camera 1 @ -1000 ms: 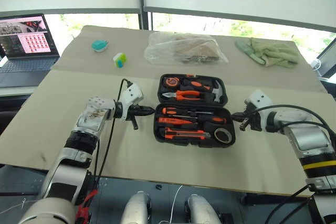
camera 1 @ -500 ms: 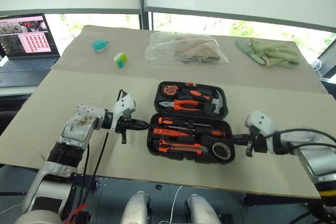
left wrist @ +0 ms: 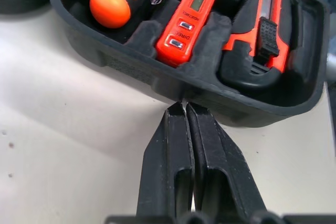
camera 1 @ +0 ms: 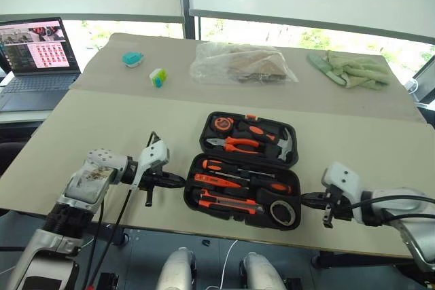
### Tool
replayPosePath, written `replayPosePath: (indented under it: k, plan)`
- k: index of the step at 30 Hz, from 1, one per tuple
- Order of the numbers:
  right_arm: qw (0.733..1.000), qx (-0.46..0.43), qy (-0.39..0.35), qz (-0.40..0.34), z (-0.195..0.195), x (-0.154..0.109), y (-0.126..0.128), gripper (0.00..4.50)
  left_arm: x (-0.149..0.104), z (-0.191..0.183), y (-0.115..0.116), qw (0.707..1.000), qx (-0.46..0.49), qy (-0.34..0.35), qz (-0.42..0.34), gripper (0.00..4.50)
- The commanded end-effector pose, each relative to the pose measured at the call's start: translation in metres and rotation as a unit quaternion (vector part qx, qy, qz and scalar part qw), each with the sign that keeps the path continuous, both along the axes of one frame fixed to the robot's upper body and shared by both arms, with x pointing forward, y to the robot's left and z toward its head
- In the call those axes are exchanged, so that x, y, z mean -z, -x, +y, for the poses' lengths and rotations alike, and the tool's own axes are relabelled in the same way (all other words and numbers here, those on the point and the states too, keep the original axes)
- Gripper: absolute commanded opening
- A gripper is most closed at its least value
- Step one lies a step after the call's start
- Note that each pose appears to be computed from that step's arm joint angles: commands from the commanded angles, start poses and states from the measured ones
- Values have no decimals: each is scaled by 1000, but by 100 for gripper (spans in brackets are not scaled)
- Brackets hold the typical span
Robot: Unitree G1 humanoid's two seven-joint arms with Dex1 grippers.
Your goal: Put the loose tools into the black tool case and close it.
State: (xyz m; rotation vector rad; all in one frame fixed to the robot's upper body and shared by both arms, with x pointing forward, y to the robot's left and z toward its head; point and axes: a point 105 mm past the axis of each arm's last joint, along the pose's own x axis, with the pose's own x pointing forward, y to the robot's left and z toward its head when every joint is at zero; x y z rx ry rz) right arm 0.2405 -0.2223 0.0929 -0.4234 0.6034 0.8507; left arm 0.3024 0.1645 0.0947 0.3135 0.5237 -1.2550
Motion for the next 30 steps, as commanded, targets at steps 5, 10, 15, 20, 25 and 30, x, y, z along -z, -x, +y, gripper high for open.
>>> replayPosePath:
  k: [5,10,15,20,25,30]
  plan:
    - [990,123,-70,-24,-37,-48,-30,185,-41,16,-47,981,-151,92,83,234]
    - [961,191,-198,24,-24,-62,-69,316,-48,-12,-76,956,-209,131,161,306]
    - [944,230,-228,63,-8,-54,-99,316,-48,-37,-96,947,-231,134,178,306]
    - [947,235,-204,76,-2,-45,-107,316,-45,-46,-101,948,-230,129,179,306]
    - [954,218,-187,84,7,-36,-105,212,-41,-45,-104,947,-237,129,177,107]
    - [954,216,-190,84,9,-36,-104,39,-40,-45,-103,947,-230,133,180,0]
